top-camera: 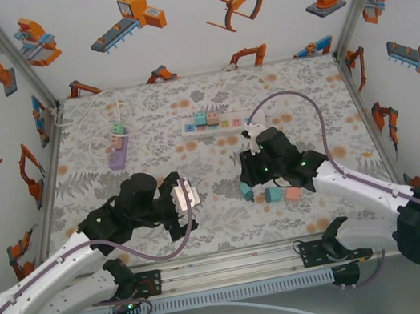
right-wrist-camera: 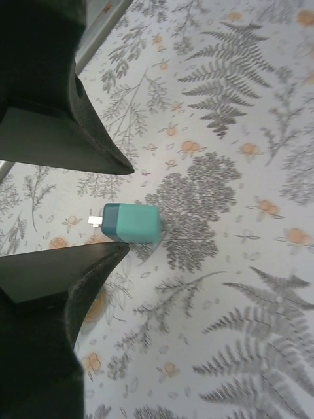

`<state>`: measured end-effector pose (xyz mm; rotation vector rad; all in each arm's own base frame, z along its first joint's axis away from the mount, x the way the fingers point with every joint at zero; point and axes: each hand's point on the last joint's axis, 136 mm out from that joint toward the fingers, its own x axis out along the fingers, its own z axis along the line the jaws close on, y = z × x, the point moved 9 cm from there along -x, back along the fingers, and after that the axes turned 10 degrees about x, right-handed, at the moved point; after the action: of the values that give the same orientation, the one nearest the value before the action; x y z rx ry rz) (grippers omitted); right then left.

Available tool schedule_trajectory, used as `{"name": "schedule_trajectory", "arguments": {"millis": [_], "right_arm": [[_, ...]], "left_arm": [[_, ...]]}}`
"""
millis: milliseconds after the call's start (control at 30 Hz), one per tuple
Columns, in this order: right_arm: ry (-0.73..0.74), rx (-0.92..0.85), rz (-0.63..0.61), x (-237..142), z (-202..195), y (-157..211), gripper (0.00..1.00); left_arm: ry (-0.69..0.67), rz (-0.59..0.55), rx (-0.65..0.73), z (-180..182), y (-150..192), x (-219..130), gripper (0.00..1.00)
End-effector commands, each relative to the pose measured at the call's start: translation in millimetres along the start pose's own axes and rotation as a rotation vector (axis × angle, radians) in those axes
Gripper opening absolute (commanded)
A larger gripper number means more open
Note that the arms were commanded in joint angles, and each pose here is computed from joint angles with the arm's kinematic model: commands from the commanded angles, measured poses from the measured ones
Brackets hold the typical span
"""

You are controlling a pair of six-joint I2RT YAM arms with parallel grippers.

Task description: Pull the plug off the socket

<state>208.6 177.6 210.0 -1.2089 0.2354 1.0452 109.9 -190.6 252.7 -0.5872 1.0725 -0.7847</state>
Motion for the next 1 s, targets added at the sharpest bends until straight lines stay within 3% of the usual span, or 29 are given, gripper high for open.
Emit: {"name": "schedule_trajectory", "arguments": {"millis": [0, 200, 333, 433, 633, 767, 833, 967], "right_arm": [[0.008, -0.103, -0.196, -13.2, 7.9, -26.2, 0.45], [0.006, -0.276, -0.503, -22.2, 21.0, -64.8, 0.48], [-0.006, -0.446, -0.673, -25.4, 35.3, -90.0, 0.49], [0.004, -0.59, -0.756, -24.3, 46.1, -106.4, 0.55], [0.044, -0.878, -0.777, -12.2, 65.5, -136.2, 0.61], [0.063, -0.985, -0.768, 0.3, 71.1, -156.5, 0.7], [0.059, -0.991, -0.698, 8.6, 65.7, -170.7, 0.73], [-0.083, -0.942, -0.432, 26.3, 49.4, -200.2, 0.74]], "left_arm": [[-0.147, -0.056, -0.033, 14.6, -5.2, 6.3, 0.97], [-0.35, -0.015, -0.245, 56.4, 4.0, 11.8, 0.97], [-0.443, -0.065, -0.355, 83.1, 9.5, 7.9, 0.97], [-0.518, -0.084, -0.46, 107.0, 12.8, 5.3, 0.97], [-0.626, -0.03, -0.701, 158.3, 24.7, 6.2, 0.97], [-0.697, 0.055, -0.889, 193.5, 41.2, 4.1, 0.97], [-0.729, 0.069, -0.977, 209.1, 50.9, 3.0, 0.97], [-0.784, 0.077, -1.144, 238.7, 72.4, 6.0, 0.97]]}}
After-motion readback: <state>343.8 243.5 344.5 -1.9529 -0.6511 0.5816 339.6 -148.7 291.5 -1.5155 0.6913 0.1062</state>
